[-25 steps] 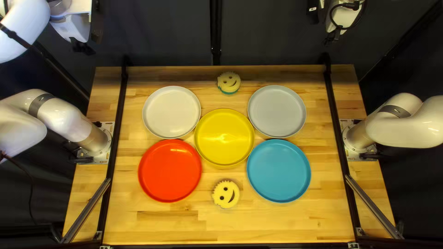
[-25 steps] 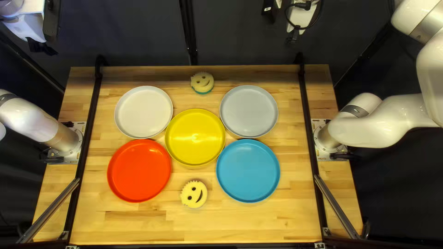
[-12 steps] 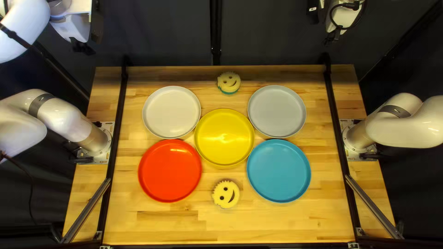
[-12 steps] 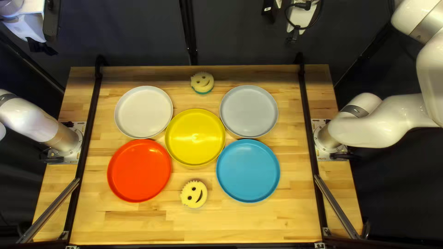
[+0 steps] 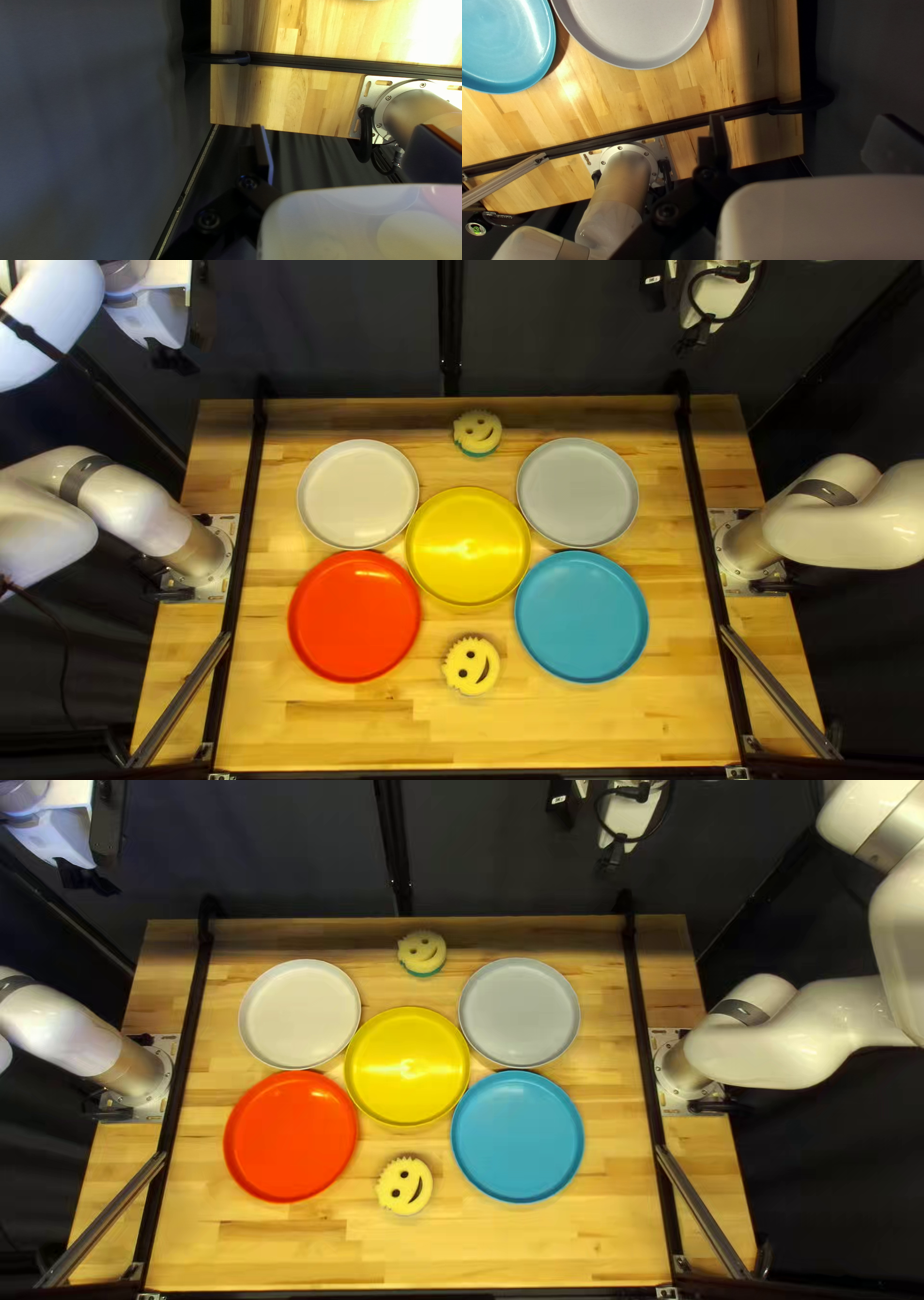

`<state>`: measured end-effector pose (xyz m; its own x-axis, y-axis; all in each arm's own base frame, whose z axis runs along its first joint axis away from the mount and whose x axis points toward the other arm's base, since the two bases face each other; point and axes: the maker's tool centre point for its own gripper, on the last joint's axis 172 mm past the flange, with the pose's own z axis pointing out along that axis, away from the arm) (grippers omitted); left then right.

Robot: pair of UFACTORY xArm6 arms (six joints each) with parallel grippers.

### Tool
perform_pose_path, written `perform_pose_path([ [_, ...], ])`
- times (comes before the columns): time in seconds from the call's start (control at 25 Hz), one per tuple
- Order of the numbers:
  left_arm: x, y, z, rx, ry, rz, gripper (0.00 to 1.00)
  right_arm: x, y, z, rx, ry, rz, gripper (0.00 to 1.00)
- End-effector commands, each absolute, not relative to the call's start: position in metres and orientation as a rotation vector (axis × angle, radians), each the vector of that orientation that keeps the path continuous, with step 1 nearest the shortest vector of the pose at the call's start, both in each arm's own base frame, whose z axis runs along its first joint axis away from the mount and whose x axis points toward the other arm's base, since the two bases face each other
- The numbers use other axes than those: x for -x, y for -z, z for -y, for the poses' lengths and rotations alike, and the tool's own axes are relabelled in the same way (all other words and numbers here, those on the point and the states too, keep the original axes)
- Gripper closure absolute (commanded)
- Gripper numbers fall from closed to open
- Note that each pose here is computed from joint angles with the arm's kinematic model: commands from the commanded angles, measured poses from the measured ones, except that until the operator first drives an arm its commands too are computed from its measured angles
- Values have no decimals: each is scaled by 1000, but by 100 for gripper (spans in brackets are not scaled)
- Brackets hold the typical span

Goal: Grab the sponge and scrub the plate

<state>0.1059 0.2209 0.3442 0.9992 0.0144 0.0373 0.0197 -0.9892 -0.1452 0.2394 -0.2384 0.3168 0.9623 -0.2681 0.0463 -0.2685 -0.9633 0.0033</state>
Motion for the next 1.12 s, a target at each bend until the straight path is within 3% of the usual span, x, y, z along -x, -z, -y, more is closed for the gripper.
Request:
perform_pose_path([
  [0.04,-106,-344,-221,2995,54,26,0,-258,-301,233,-3112,-114,532,0],
  [0.6,-106,-344,-221,2995,54,26,0,-358,-233,209,-3033,-227,807,0],
  [1.12,-106,-344,-221,2995,54,26,0,-353,-229,217,-3011,-232,798,0],
])
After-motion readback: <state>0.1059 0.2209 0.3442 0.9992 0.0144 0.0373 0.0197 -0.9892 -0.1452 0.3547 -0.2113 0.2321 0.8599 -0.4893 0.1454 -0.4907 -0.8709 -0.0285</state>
